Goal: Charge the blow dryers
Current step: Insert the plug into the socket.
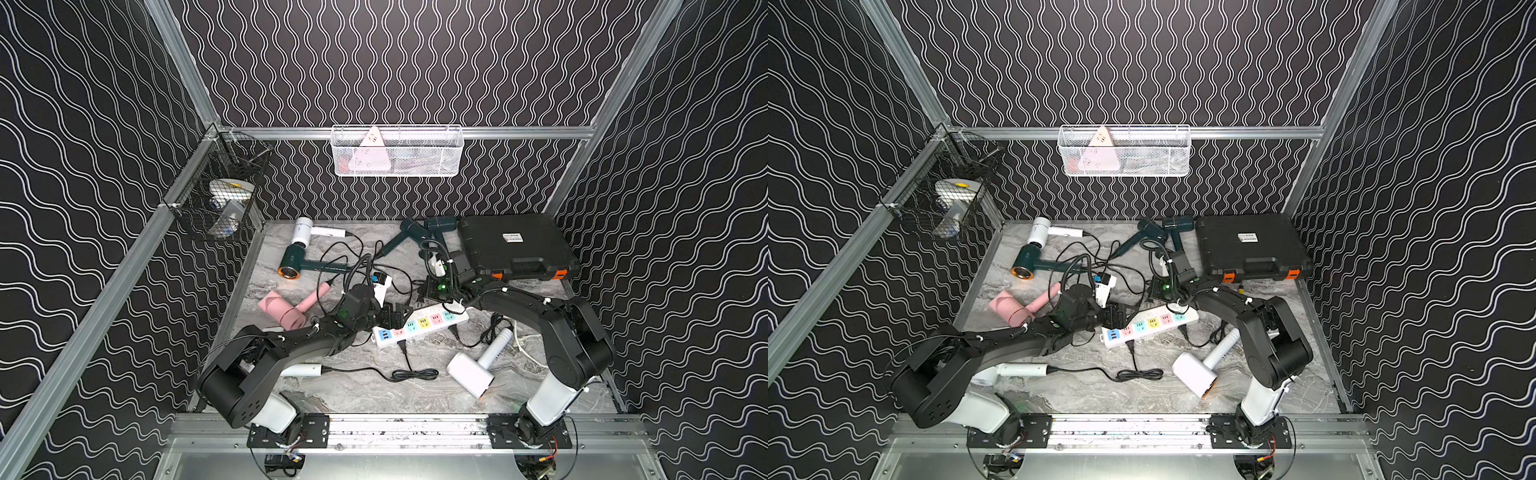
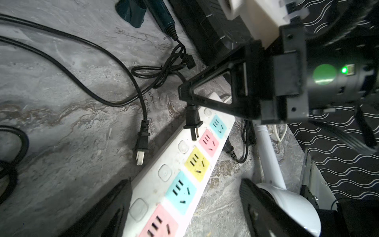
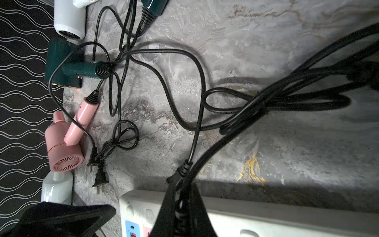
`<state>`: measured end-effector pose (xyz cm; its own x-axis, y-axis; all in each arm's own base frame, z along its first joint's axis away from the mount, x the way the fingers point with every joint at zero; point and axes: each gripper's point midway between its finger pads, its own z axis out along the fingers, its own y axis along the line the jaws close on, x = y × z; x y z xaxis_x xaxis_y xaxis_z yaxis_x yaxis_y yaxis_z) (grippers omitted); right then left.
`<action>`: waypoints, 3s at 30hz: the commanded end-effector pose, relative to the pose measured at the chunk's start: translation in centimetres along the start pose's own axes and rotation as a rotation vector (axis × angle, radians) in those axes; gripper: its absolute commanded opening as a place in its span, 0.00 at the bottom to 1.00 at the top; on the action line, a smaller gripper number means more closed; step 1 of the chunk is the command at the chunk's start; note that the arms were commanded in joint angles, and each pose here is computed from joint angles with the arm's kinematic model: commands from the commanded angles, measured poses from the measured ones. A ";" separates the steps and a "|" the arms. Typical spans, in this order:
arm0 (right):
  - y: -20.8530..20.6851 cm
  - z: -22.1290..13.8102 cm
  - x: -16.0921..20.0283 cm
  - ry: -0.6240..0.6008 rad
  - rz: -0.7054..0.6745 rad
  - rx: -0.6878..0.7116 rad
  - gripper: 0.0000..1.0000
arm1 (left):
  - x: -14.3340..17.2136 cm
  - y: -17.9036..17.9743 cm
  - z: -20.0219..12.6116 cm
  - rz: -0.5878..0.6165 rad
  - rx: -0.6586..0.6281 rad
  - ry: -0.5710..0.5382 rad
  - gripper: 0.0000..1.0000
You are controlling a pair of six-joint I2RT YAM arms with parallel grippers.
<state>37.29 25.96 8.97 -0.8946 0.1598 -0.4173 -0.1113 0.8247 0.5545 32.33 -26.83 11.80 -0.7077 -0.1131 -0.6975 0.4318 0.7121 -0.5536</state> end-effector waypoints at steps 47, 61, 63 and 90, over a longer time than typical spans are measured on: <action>1.7 -4.1 -1.6 0.036 0.198 -0.266 0.00 | 1.9 -4.3 3.3 0.085 0.124 0.152 0.83; 2.8 -3.8 0.5 0.067 0.133 -0.223 0.00 | 2.2 -3.9 4.8 0.076 0.123 0.170 0.51; 3.8 -3.6 1.5 0.089 0.112 -0.235 0.00 | 2.2 -3.9 4.8 0.078 0.121 0.168 0.43; 3.9 -6.4 -0.5 0.277 0.162 -0.272 0.39 | 1.7 -3.8 4.3 0.161 0.110 0.137 0.00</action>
<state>36.26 25.29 15.82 -0.9658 0.1593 -0.2044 -0.0552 0.6440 0.7630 31.60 -32.46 9.68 -0.7377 0.0908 -0.6690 0.5538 0.6482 -0.5227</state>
